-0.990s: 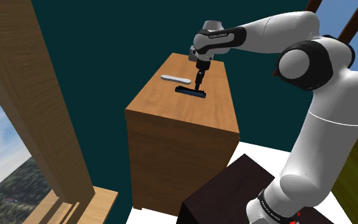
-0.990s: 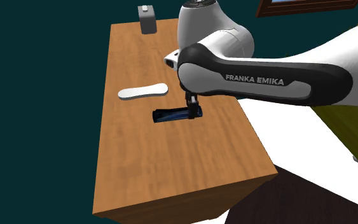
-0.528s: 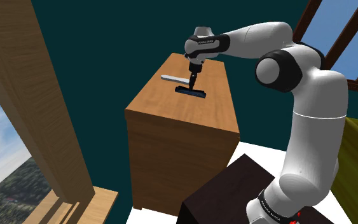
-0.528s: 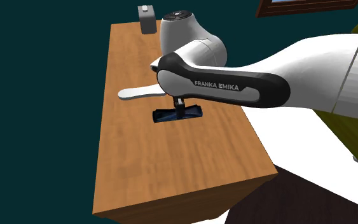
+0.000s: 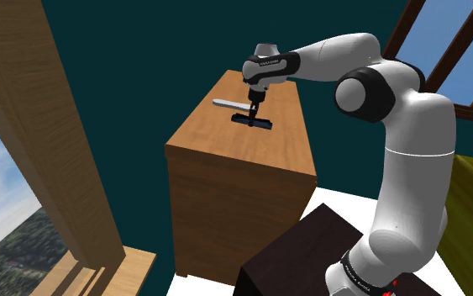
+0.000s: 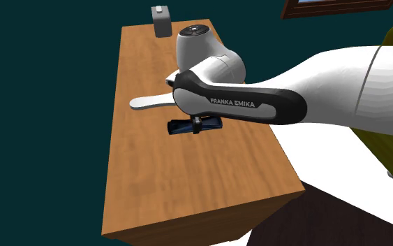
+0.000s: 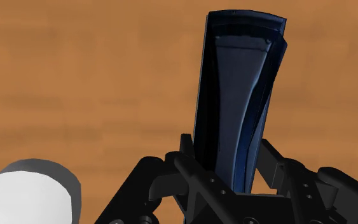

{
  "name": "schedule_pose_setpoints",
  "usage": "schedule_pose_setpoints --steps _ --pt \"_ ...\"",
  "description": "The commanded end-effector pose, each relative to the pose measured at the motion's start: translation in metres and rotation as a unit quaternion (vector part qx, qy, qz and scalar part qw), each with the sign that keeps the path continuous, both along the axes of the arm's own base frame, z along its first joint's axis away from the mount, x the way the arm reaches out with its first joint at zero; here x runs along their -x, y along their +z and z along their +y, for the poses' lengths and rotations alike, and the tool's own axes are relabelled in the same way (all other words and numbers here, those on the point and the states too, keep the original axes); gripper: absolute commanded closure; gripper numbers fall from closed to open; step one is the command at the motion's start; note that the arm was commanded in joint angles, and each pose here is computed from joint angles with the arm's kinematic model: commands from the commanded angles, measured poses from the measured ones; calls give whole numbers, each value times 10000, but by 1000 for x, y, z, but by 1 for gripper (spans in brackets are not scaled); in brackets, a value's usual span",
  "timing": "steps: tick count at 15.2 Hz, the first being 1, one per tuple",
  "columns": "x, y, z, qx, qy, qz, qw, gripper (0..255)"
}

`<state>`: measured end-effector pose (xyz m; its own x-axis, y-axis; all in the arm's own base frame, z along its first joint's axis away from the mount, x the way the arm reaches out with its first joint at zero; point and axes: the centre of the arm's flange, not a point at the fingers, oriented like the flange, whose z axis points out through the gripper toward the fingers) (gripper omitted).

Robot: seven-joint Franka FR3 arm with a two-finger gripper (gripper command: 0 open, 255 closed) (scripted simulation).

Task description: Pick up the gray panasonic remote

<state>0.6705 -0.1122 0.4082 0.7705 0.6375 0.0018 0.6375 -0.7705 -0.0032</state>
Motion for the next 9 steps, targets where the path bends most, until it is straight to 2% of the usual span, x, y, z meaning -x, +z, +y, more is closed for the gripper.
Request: schedule_pose_setpoints --steps 1,9 --pt "0 0 0 0 1 0 10000 255" --pt "0 5 0 0 1 0 10000 255"
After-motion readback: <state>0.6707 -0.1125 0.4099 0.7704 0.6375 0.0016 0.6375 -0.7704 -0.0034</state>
